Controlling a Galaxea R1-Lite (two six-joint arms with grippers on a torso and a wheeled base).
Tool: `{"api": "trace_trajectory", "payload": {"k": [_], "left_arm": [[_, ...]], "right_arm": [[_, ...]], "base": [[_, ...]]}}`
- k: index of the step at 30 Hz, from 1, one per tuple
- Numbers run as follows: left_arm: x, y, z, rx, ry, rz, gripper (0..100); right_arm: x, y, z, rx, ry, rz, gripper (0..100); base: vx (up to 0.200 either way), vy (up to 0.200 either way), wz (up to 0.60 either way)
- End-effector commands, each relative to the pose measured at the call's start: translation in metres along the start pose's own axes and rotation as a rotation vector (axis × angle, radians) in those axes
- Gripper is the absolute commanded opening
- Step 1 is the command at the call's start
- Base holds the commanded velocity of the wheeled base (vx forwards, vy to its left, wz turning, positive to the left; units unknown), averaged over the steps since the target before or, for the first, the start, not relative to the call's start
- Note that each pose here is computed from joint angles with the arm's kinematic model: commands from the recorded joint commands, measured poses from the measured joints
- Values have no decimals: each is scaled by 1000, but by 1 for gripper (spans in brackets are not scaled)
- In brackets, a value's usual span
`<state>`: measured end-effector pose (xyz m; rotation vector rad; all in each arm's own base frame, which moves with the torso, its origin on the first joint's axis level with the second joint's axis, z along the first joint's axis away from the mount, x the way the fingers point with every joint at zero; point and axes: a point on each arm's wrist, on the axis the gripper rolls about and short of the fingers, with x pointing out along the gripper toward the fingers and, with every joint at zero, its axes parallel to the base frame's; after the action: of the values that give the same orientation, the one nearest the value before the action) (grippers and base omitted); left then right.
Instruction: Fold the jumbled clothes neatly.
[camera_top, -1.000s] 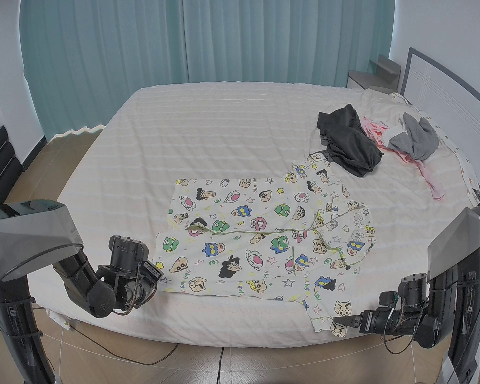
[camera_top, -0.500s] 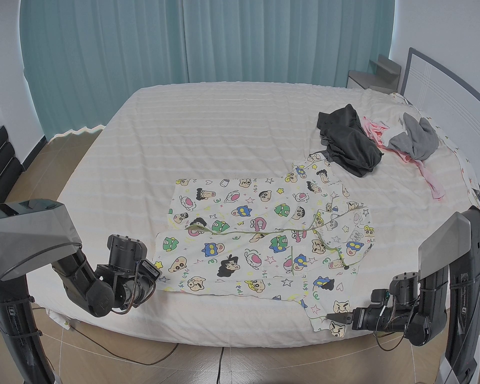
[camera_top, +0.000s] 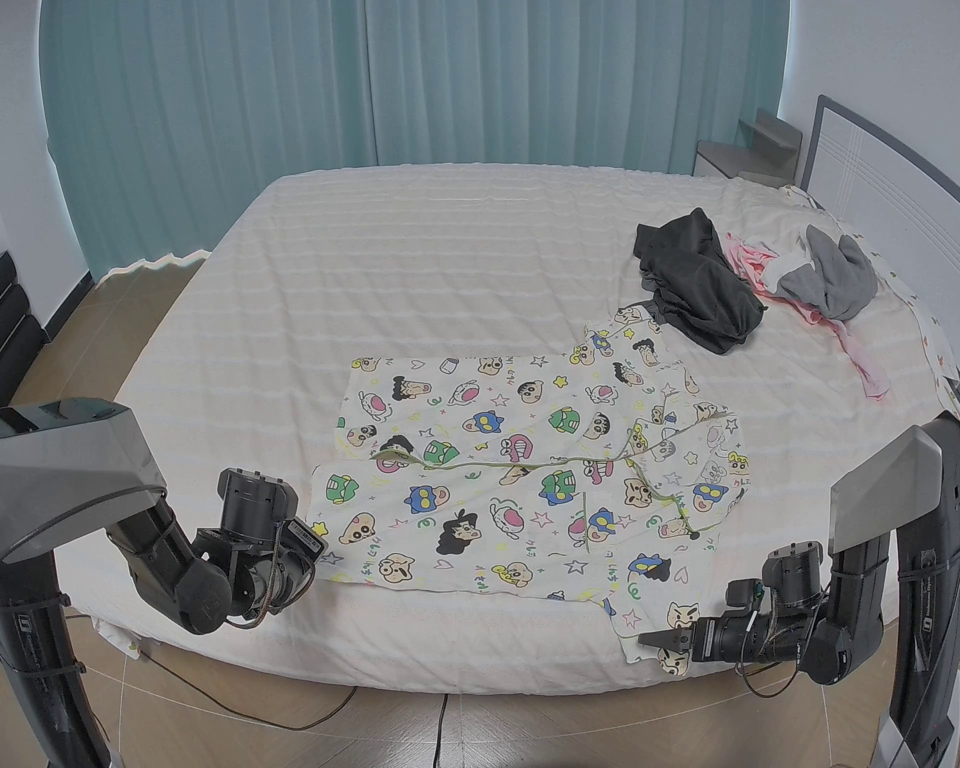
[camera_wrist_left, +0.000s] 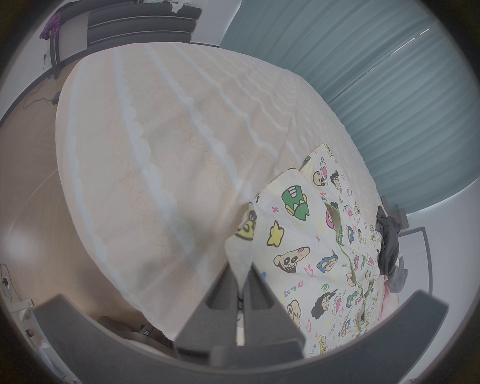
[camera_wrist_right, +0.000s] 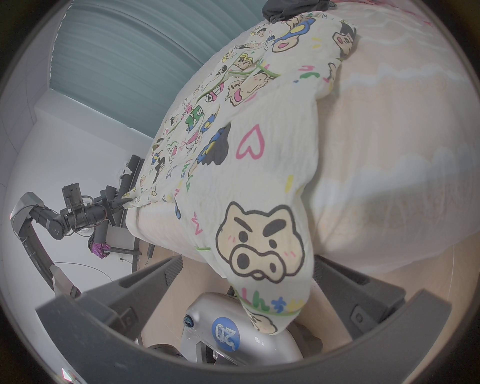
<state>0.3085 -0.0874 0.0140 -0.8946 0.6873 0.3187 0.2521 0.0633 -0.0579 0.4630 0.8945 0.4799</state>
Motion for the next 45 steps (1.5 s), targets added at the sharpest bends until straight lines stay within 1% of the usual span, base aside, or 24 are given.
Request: {"api": "trace_trajectory", "payload": {"k": [1, 5, 8, 11, 14, 20, 27, 28, 35, 40, 45], "left_arm": [[1, 0, -1, 3, 3, 1, 0], [0, -1, -4, 9, 9, -2, 0], [0, -1, -4, 9, 9, -3, 0], [0, -1, -4, 10, 9, -4, 0], [0, -1, -5, 12, 12, -2, 0], [0, -2, -5, 12, 12, -4, 0], [0, -2, -5, 12, 11, -5, 0], [0, -2, -5, 12, 11, -5, 0], [0, 0, -6, 15, 15, 2, 0], [-5, -1, -8, 36, 18, -1, 0], [-9, 3, -14, 90, 37, 10, 0]], "right_arm": [[-5, 5, 3, -9, -13, 9, 100], [-16, 9, -1, -1, 2, 3, 100], [-16, 11, -4, -2, 19, 4, 100], [-15, 9, -6, 14, 48, -8, 100], [-11, 7, -2, 17, 43, -11, 100], [2, 5, 8, -2, 11, 4, 100], [3, 6, 8, -3, 19, 5, 100], [3, 6, 8, -1, 22, 4, 0], [2, 6, 8, 5, 26, -7, 0], [-7, 5, 5, 21, 29, -21, 0], [-23, 7, 2, 35, 26, -29, 0]], "base": [[0, 0, 0], [0, 0, 0], [0, 0, 0], [0, 0, 0], [0, 0, 0], [0, 0, 0], [0, 0, 0], [0, 0, 0], [0, 0, 0], [0, 0, 0], [0, 0, 0]]}}
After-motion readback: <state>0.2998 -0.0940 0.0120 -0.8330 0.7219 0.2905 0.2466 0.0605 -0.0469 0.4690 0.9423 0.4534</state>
